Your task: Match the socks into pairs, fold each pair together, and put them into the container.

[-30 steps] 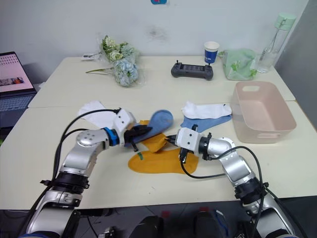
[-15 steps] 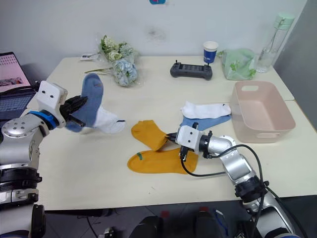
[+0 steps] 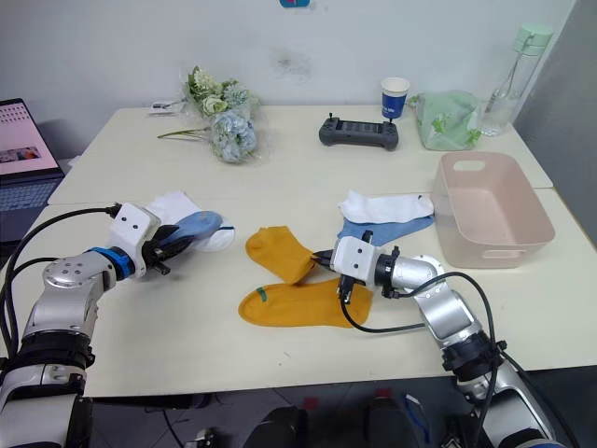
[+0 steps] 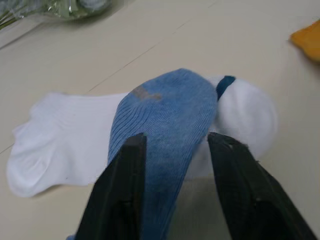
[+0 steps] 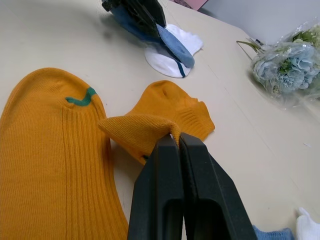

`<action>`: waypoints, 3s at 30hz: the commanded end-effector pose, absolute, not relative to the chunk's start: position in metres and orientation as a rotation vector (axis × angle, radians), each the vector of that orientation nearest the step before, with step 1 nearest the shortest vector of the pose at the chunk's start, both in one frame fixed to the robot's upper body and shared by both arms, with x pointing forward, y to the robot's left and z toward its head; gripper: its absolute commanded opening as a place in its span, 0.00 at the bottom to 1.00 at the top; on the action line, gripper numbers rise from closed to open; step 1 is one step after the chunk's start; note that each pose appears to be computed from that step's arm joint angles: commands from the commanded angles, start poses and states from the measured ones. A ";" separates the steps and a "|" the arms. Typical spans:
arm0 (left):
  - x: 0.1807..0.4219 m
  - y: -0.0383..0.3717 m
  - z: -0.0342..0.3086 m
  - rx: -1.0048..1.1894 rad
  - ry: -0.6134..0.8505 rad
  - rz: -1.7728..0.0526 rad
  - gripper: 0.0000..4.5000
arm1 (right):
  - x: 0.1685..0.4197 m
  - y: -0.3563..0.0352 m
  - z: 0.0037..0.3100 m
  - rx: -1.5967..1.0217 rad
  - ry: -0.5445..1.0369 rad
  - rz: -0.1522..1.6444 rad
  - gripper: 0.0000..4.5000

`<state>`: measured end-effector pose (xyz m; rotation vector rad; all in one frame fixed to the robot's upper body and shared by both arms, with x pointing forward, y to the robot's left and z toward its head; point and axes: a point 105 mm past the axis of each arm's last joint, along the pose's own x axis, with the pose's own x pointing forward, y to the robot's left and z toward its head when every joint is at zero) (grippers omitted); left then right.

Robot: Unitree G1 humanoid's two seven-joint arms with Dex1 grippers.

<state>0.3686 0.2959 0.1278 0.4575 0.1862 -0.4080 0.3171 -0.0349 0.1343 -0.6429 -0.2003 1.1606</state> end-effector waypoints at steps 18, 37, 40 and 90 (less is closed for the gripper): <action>0.340 0.171 0.125 0.436 0.072 -0.831 0.99 | 0.330 -0.060 0.171 -0.412 -0.188 1.091 0.00; 0.381 0.167 0.093 0.720 0.083 -0.794 0.90 | 0.326 -0.065 0.182 -0.298 -0.161 1.050 0.00; 0.381 0.162 0.096 0.714 0.056 -0.829 0.72 | 0.325 -0.066 0.180 -0.297 -0.156 1.046 0.00; 0.364 0.163 0.103 0.597 0.016 -0.973 1.00 | 0.326 -0.071 0.172 -0.281 -0.136 1.016 0.00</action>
